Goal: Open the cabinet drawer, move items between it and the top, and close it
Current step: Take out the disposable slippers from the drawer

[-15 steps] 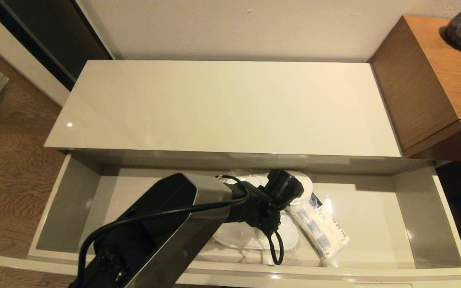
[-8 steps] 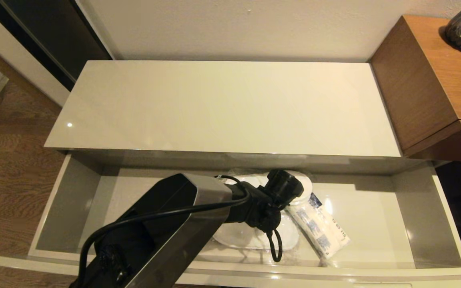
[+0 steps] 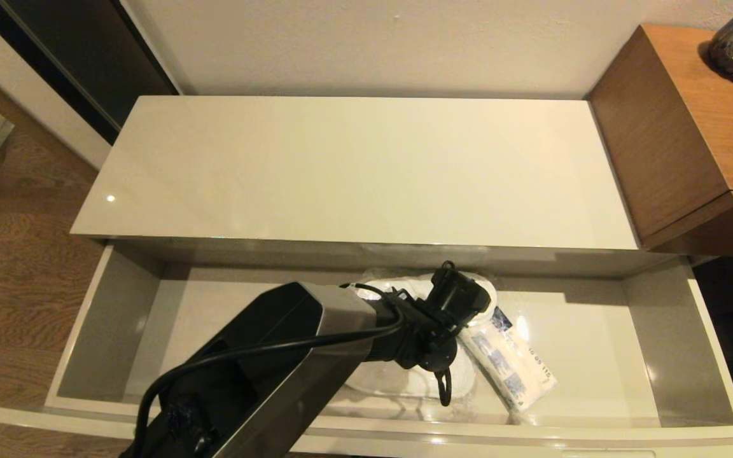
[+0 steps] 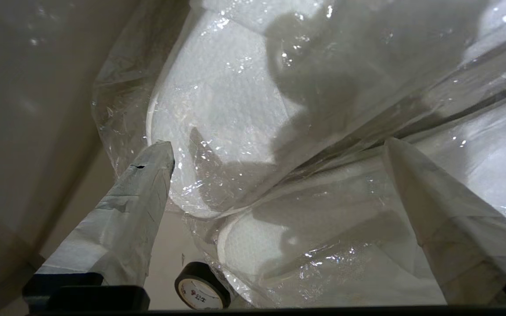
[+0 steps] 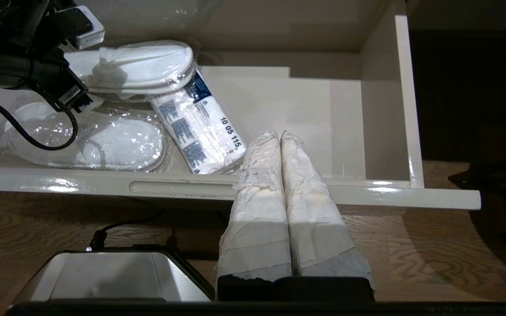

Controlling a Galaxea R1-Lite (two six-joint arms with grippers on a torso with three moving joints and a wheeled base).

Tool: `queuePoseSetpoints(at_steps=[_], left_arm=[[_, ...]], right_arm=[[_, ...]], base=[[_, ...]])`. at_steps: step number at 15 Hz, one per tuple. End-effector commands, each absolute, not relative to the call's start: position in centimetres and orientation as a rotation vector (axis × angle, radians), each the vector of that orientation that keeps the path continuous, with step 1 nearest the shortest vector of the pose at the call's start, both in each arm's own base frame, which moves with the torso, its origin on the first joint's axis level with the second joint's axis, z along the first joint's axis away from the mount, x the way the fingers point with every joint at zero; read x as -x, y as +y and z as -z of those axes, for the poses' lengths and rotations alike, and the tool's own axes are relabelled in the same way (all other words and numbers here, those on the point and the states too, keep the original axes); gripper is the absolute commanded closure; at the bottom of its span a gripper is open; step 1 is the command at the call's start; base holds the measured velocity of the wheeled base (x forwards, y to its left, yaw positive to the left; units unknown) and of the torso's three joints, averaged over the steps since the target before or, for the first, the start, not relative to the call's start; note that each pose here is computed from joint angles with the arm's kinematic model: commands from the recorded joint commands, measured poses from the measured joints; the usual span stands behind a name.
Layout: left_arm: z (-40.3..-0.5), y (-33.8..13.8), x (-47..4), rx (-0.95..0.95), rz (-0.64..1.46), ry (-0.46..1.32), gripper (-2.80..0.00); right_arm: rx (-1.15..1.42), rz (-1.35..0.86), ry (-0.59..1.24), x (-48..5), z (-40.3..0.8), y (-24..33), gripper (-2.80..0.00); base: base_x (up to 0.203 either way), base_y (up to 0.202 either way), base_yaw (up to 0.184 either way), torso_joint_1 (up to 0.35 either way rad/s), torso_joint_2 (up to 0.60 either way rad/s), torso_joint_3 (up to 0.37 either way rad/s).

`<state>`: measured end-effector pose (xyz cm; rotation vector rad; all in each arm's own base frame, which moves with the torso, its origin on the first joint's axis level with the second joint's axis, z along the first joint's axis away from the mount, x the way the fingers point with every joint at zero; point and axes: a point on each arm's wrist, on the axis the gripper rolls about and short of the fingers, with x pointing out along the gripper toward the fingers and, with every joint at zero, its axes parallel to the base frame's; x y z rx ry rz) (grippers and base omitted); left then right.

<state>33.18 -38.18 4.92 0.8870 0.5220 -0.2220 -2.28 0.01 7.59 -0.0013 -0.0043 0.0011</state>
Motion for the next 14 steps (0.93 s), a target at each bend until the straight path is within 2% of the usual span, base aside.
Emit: queuePoseSetpoints(at_steps=[1, 5, 14], left_arm=[[-4.8, -38.2, -33.1, -0.901, 0.221, 0.521, -2.80], [-4.8, -38.5, -33.0, -0.986, 0.243, 0.505, -2.80], [-4.2, -39.2, -31.9, -1.139, 0.110, 0.479, -2.80]], right_arm=[[0.002, -0.002, -0.003, 2.3, -7.6, 0.0, 0.00], [0.002, -0.002, -0.004, 2.3, -7.6, 0.0, 0.00], [0.002, -0.002, -0.003, 2.3, -7.6, 0.0, 0.00]], base=[[0.000, 0.000, 0.000, 0.000, 0.00, 0.000], [0.000, 0.000, 0.000, 0.000, 0.00, 0.000], [0.000, 0.000, 0.000, 0.000, 0.00, 0.000]])
